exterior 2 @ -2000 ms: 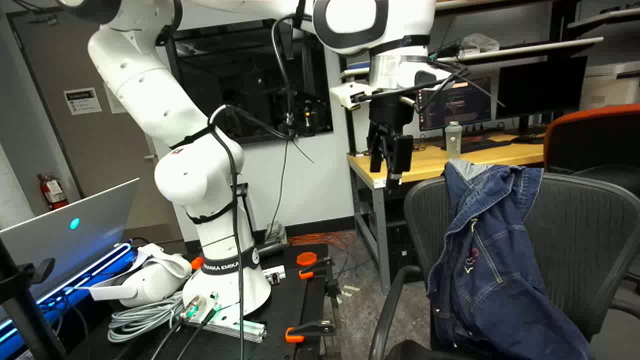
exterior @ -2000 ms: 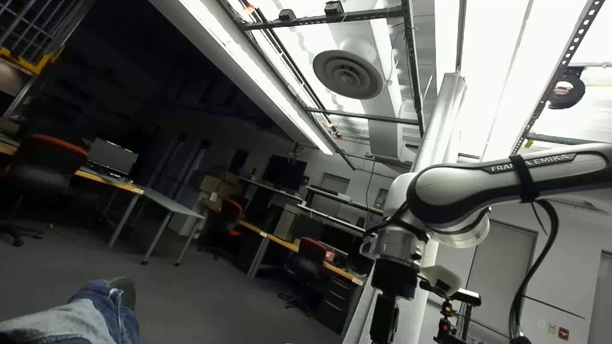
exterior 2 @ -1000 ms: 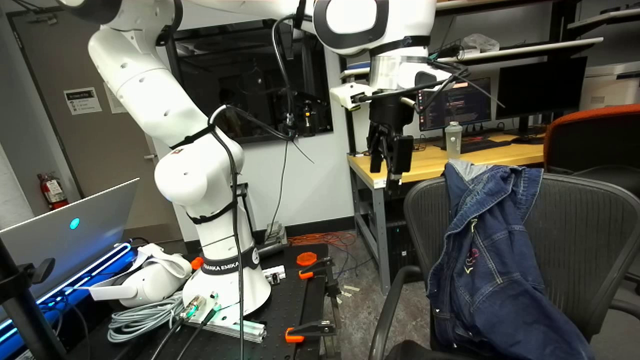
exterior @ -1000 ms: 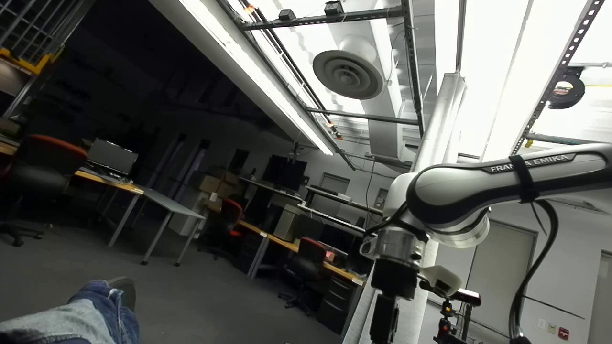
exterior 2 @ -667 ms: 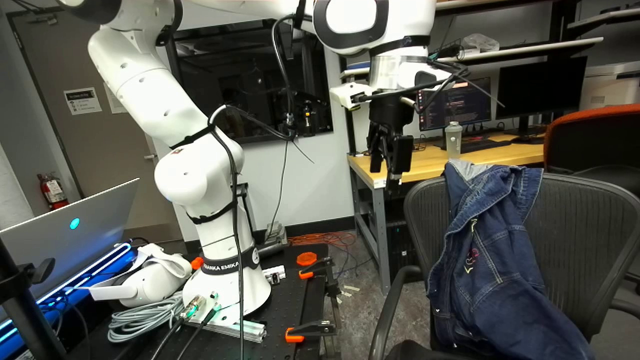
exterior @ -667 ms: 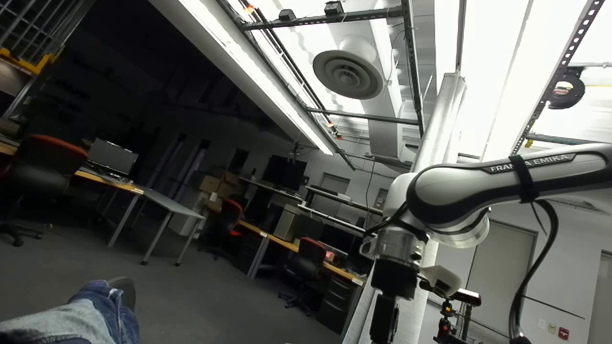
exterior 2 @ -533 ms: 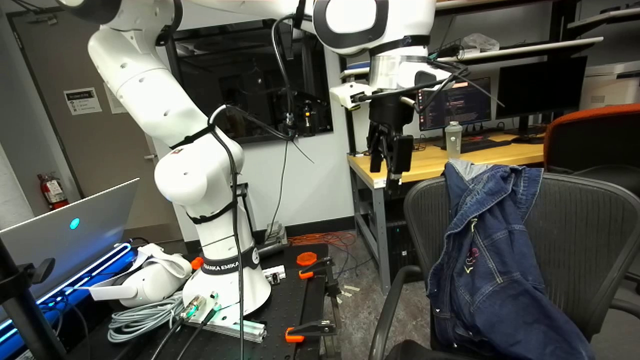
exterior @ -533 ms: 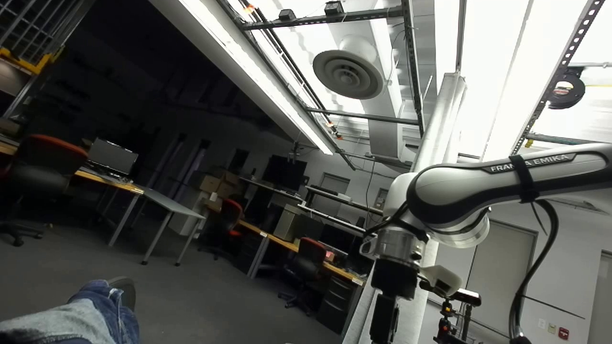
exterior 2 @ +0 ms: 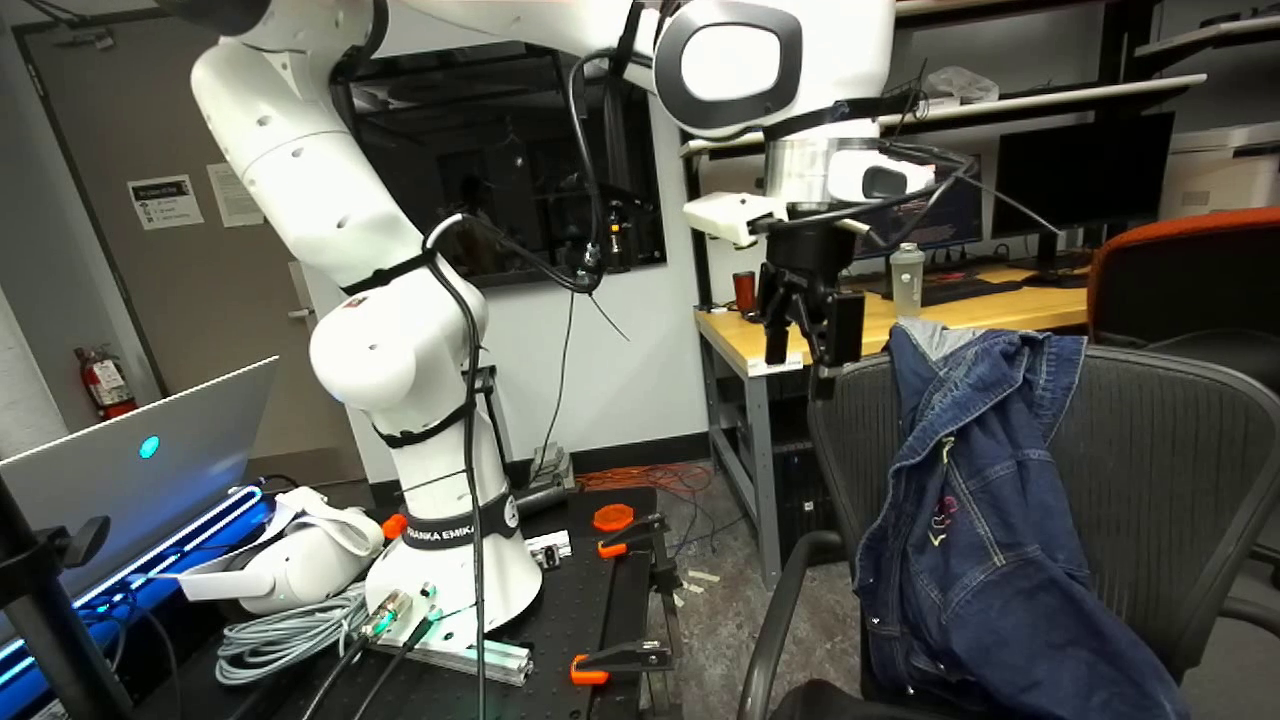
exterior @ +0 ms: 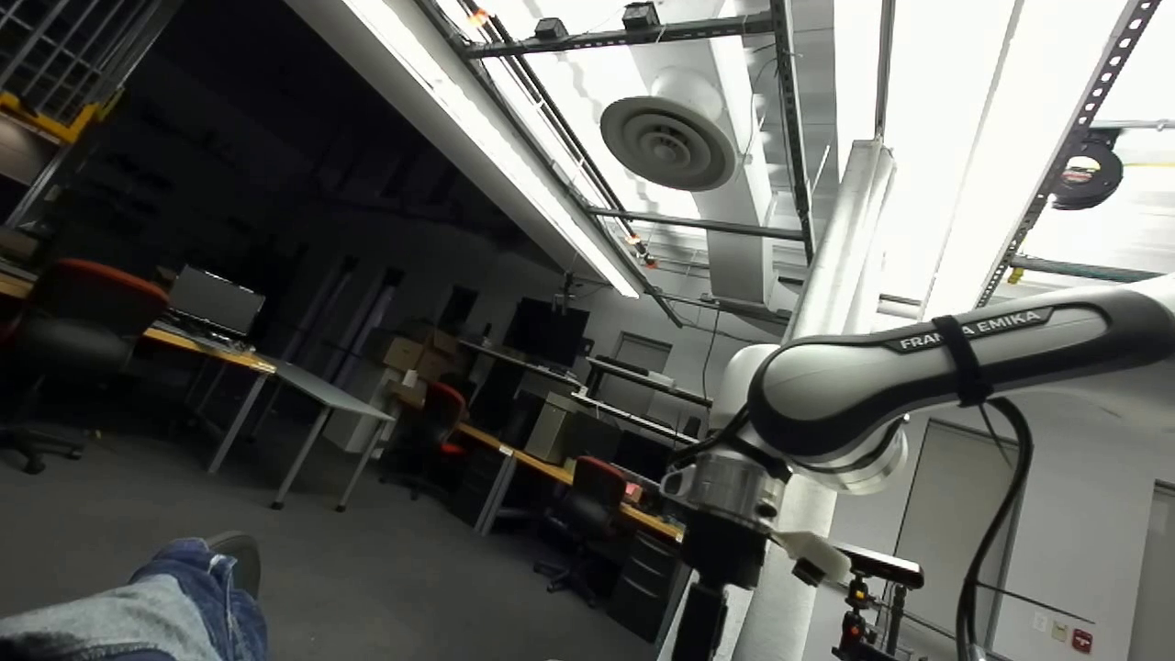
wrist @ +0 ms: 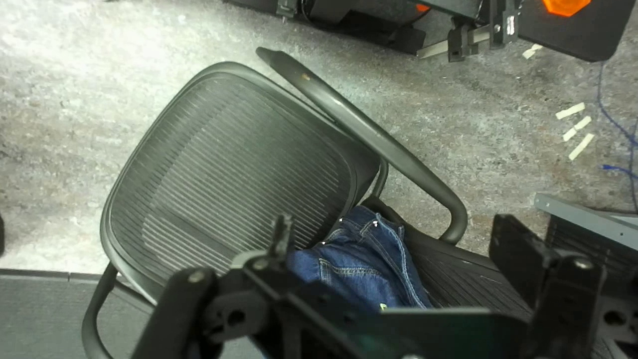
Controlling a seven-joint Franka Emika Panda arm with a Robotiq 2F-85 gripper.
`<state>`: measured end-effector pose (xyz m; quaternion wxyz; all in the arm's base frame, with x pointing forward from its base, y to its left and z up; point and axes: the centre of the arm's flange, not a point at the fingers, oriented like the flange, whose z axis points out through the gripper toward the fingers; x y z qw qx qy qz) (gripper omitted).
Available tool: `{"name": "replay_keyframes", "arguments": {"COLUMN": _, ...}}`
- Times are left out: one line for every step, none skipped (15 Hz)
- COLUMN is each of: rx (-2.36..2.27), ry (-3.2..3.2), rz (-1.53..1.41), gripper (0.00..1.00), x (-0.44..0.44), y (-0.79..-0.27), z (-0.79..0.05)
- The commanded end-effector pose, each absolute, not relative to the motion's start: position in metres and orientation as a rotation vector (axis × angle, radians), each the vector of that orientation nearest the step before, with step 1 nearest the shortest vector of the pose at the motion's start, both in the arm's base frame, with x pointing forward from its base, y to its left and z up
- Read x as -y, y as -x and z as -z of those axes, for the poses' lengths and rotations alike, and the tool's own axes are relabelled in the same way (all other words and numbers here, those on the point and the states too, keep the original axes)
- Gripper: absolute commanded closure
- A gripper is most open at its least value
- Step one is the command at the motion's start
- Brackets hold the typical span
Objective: Remove the denim jacket from the back of the black chair and place it on the seat of the chair
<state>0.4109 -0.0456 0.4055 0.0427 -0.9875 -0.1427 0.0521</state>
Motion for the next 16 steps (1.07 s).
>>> {"name": "replay_keyframes", "arguments": {"rx": 0.625, "ry": 2.966, "rz": -0.099, "gripper": 0.00, "x": 0.028, "y": -0.445, "z": -0.380}}
{"name": "replay_keyframes", "arguments": {"rx": 0.685, "ry": 2.948, "rz": -0.080, "gripper": 0.00, "x": 0.021, "y": -0.451, "z": -0.374}}
{"name": "replay_keyframes", "arguments": {"rx": 0.747, "ry": 2.922, "rz": -0.063, "gripper": 0.00, "x": 0.012, "y": -0.456, "z": -0.368}}
{"name": "replay_keyframes", "arguments": {"rx": 0.803, "ry": 2.897, "rz": -0.045, "gripper": 0.00, "x": 0.003, "y": -0.461, "z": -0.364}}
{"name": "replay_keyframes", "arguments": {"rx": 0.855, "ry": 2.876, "rz": -0.025, "gripper": 0.00, "x": -0.004, "y": -0.466, "z": -0.364}}
{"name": "replay_keyframes", "arguments": {"rx": 0.902, "ry": 2.855, "rz": -0.006, "gripper": 0.00, "x": -0.013, "y": -0.472, "z": -0.362}}
{"name": "replay_keyframes", "arguments": {"rx": 0.943, "ry": 2.832, "rz": 0.014, "gripper": 0.00, "x": -0.021, "y": -0.477, "z": -0.360}}
{"name": "replay_keyframes", "arguments": {"rx": 0.984, "ry": 2.817, "rz": 0.042, "gripper": 0.00, "x": -0.031, "y": -0.485, "z": -0.360}}
{"name": "replay_keyframes", "arguments": {"rx": 1.015, "ry": 2.808, "rz": 0.067, "gripper": 0.00, "x": -0.039, "y": -0.491, "z": -0.361}}
{"name": "replay_keyframes", "arguments": {"rx": 1.045, "ry": 2.802, "rz": 0.092, "gripper": 0.00, "x": -0.046, "y": -0.498, "z": -0.363}}
{"name": "replay_keyframes", "arguments": {"rx": 1.063, "ry": 2.806, "rz": 0.115, "gripper": 0.00, "x": -0.051, "y": -0.503, "z": -0.366}}
{"name": "replay_keyframes", "arguments": {"rx": 1.010, "ry": 2.837, "rz": 0.057, "gripper": 0.00, "x": -0.043, "y": -0.482, "z": -0.364}}
{"name": "replay_keyframes", "arguments": {"rx": 1.028, "ry": 2.835, "rz": 0.073, "gripper": 0.00, "x": -0.049, "y": -0.487, "z": -0.366}}
{"name": "replay_keyframes", "arguments": {"rx": 1.038, "ry": 2.833, "rz": 0.076, "gripper": 0.00, "x": -0.052, "y": -0.491, "z": -0.366}}
{"name": "replay_keyframes", "arguments": {"rx": 1.042, "ry": 2.832, "rz": 0.076, "gripper": 0.00, "x": -0.053, "y": -0.492, "z": -0.366}}
{"name": "replay_keyframes", "arguments": {"rx": 1.043, "ry": 2.831, "rz": 0.076, "gripper": 0.00, "x": -0.052, "y": -0.493, "z": -0.366}}
